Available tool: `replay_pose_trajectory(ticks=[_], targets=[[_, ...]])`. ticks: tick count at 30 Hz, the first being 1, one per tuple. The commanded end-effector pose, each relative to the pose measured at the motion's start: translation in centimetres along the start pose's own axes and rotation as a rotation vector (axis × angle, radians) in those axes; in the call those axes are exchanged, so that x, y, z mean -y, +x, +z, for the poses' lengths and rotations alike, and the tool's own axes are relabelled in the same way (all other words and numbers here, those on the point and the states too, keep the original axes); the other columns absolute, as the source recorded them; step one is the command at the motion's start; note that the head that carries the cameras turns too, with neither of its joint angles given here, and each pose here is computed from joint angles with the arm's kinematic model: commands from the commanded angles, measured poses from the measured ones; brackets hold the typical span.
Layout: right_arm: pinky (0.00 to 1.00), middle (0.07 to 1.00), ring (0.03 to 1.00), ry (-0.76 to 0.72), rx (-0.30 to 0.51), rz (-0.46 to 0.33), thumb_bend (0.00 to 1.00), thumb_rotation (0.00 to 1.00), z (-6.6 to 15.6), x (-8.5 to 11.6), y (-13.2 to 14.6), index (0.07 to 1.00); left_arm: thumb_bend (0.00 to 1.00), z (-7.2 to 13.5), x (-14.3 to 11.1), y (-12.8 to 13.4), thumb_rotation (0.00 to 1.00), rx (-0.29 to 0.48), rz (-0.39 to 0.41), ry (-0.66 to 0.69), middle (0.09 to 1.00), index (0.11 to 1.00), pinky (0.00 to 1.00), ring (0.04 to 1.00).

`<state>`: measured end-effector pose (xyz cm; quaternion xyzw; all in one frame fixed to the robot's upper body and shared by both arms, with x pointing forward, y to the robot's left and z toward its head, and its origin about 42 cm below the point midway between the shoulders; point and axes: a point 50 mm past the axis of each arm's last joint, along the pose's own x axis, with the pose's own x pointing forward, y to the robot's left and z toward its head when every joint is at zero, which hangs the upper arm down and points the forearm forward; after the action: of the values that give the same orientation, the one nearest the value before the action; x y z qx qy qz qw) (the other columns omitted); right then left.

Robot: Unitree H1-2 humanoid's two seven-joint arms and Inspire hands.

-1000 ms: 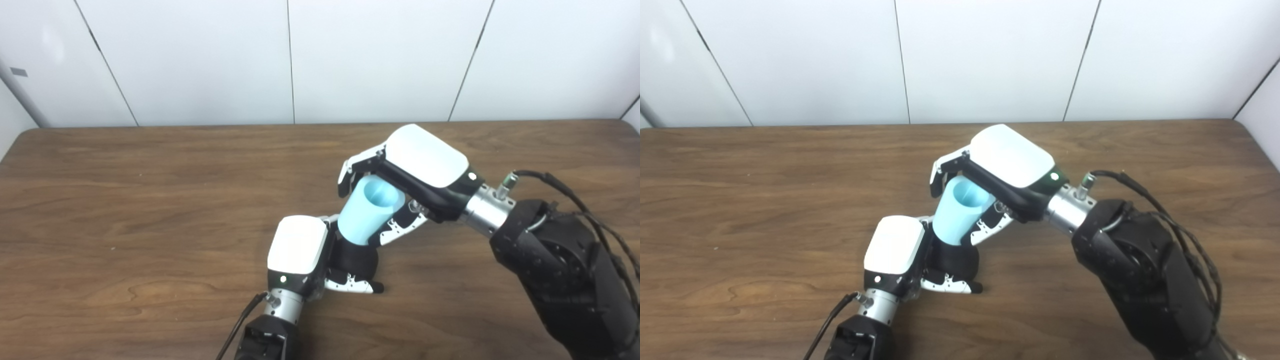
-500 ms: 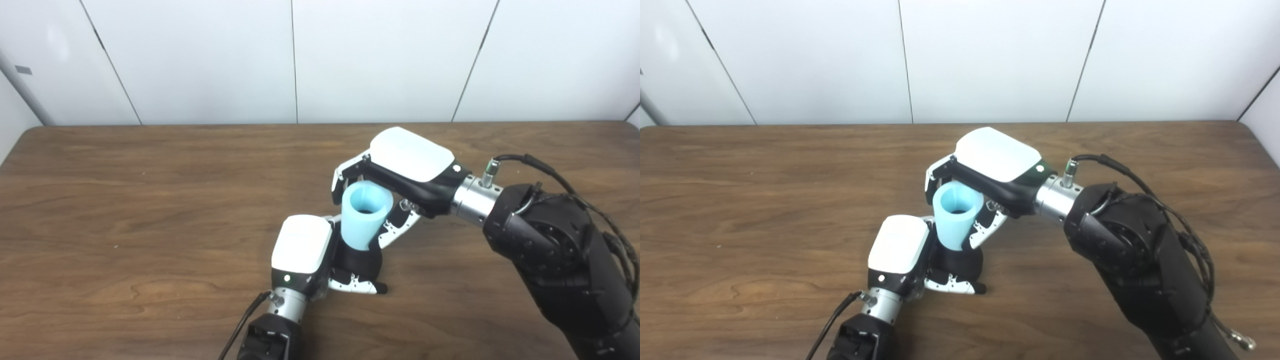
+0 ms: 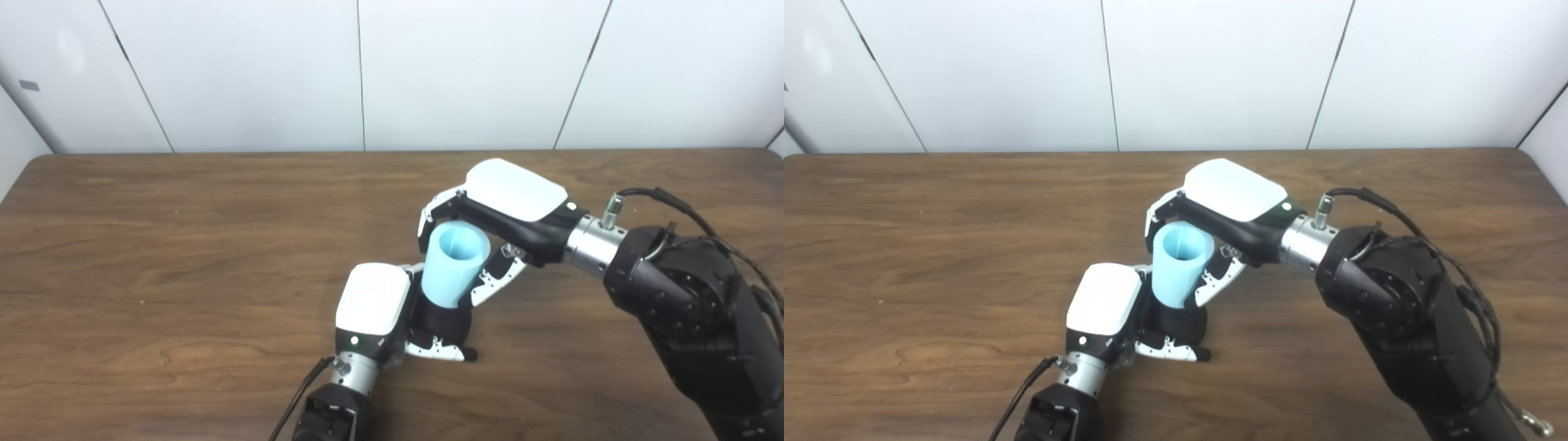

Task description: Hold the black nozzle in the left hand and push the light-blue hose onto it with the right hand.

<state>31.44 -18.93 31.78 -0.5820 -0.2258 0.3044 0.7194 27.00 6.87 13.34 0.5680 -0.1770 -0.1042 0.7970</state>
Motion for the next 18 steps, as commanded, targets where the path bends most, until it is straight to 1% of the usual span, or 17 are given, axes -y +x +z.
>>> replay_pose_trajectory(ticks=[1,4,7,11,15,18], targets=[[0.79,0.797,0.862,-0.058,0.017,-0.051,0.98,0.23,0.6,1.7,-0.4,0.743,0.52,1.1,2.1,-0.7,0.00,0.001,-0.094,-0.022,0.437,0.500,0.47,0.501],[0.86,0.840,0.927,-0.061,0.015,-0.057,0.99,0.27,0.6,1.7,-0.4,0.778,0.52,1.1,2.1,-0.7,0.00,0.000,-0.096,-0.021,0.434,0.501,0.46,0.499],[0.89,0.843,0.952,-0.064,0.013,-0.059,0.99,0.28,0.5,1.9,-0.5,0.777,0.52,1.0,2.0,-0.7,0.00,-0.004,-0.099,-0.027,0.436,0.500,0.47,0.505],[0.89,0.835,0.936,-0.053,0.000,-0.068,1.00,0.28,0.3,2.2,-1.1,0.754,0.52,1.0,2.0,-0.8,0.00,-0.004,-0.095,-0.025,0.433,0.500,0.47,0.499],[0.87,0.835,0.935,-0.039,-0.012,-0.079,1.00,0.29,0.3,2.6,-1.7,0.753,0.52,0.9,2.0,-0.8,0.00,-0.005,-0.093,-0.031,0.430,0.500,0.47,0.500],[0.86,0.831,0.919,-0.025,-0.009,-0.118,1.00,0.29,0.2,2.9,-2.5,0.751,0.52,0.9,1.9,-0.8,0.00,-0.008,-0.092,-0.038,0.429,0.500,0.47,0.498]])
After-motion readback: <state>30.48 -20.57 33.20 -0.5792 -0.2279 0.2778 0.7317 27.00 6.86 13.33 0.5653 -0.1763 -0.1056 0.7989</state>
